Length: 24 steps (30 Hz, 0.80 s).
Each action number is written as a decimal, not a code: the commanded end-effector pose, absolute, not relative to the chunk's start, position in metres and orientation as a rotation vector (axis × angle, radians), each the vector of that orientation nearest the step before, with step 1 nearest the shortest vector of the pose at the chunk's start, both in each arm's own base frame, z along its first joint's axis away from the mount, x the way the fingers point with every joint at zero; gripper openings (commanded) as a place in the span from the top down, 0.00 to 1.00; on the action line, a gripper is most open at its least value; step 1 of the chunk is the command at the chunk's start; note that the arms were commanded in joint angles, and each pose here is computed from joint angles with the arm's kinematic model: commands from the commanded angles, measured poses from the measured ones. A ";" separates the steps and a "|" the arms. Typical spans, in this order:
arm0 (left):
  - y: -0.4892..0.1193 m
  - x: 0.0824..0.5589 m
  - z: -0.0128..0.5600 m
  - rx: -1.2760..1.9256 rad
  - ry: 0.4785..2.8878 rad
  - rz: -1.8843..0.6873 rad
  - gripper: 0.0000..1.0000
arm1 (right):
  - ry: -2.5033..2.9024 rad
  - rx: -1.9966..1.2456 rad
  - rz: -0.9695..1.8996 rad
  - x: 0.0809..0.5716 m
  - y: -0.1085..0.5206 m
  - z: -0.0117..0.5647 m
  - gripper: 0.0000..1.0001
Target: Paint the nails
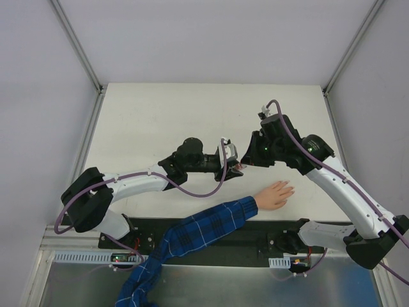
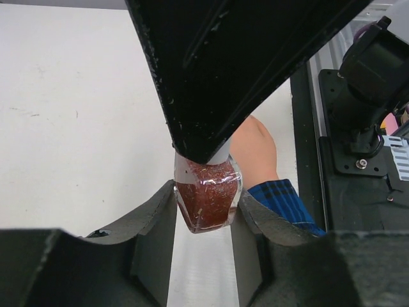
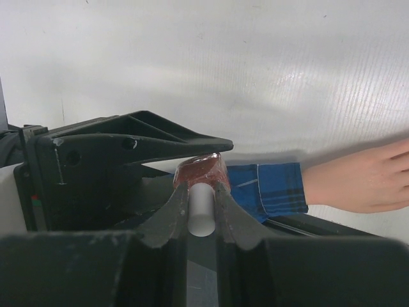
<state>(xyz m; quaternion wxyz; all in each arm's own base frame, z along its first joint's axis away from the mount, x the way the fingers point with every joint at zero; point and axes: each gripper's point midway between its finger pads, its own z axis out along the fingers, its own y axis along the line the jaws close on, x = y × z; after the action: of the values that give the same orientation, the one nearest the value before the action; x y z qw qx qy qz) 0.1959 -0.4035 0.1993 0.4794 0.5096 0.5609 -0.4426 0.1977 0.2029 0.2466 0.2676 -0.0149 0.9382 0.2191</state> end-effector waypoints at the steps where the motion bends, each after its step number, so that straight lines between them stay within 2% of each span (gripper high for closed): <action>1: -0.416 0.205 0.243 1.184 1.235 -1.083 0.68 | 2.552 -0.028 0.678 0.188 0.215 0.248 0.99; 5: -0.415 0.204 0.243 1.185 1.238 -1.089 0.84 | 2.555 -0.027 0.675 0.186 0.214 0.247 0.99; 7: -0.414 0.204 0.241 1.179 1.244 -1.089 0.84 | 2.553 -0.023 0.678 0.187 0.214 0.248 0.99; 8: -0.414 0.204 0.241 1.172 1.245 -1.091 0.82 | 2.559 -0.026 0.677 0.187 0.214 0.246 0.99; 9: -0.413 0.203 0.243 1.167 1.240 -1.092 0.73 | 2.572 -0.029 0.670 0.187 0.215 0.243 0.99; 12: -0.411 0.205 0.247 1.147 1.235 -1.083 0.61 | 2.583 -0.019 0.659 0.188 0.215 0.242 0.99; 14: -0.410 0.206 0.247 1.143 1.234 -1.076 0.59 | 2.582 -0.018 0.667 0.189 0.218 0.242 1.00; 15: -0.410 0.205 0.247 1.144 1.232 -1.074 0.60 | 2.585 -0.017 0.675 0.189 0.220 0.242 0.99; 16: -0.410 0.206 0.246 1.144 1.233 -1.074 0.66 | 2.587 -0.024 0.676 0.189 0.222 0.242 0.99; 19: -0.411 0.204 0.244 1.150 1.234 -1.084 0.74 | 2.590 -0.016 0.663 0.190 0.221 0.240 0.99; 22: -0.411 0.204 0.242 1.156 1.236 -1.086 0.79 | 2.576 -0.005 0.663 0.191 0.219 0.243 0.99; 24: -0.412 0.203 0.242 1.160 1.237 -1.093 0.88 | 2.565 -0.005 0.661 0.191 0.218 0.245 0.99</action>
<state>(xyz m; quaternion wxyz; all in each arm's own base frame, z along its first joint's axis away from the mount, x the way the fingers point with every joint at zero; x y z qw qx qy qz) 0.1976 -0.4056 0.2032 0.4832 0.4974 0.5636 -0.4488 0.2014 0.2137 0.2389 0.2544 -0.0029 0.9407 0.2242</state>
